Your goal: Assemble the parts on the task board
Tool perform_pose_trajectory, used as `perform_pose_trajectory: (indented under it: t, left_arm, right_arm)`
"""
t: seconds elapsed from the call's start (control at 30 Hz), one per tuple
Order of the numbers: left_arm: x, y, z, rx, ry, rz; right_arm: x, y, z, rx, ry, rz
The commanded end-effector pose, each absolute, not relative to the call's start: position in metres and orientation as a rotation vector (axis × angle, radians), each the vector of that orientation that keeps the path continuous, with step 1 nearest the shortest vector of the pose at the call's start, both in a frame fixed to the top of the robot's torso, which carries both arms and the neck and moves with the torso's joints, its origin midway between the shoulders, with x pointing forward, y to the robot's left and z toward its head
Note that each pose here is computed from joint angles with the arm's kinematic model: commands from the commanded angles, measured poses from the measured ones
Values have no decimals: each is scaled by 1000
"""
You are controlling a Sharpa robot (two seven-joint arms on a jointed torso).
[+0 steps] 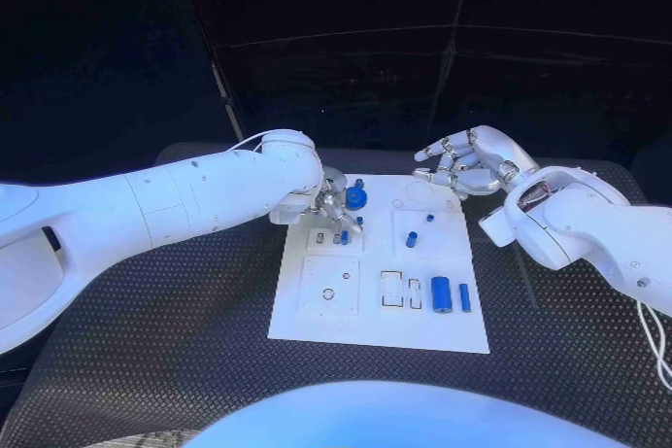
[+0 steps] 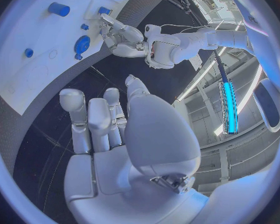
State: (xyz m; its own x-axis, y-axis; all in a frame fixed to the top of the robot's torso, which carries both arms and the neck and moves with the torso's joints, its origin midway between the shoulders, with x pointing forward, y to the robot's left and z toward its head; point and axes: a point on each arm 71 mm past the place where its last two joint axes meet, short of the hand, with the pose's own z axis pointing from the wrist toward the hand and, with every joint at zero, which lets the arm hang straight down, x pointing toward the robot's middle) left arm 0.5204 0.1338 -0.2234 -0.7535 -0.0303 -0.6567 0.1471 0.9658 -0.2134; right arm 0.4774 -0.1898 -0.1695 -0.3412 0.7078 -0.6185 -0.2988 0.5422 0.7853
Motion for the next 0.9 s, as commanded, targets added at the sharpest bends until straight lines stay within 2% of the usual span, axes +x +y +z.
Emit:
perform_pose_trajectory:
  t: [0.03,0.9]
  left_arm:
    - [519,134,-224,115,2434,-302]
    - [518,127,-228,141,2464,-300]
  right_arm:
    - [478,-188,-169,345,1613,1079]
    - [480,-184,-171,343,1627,1083]
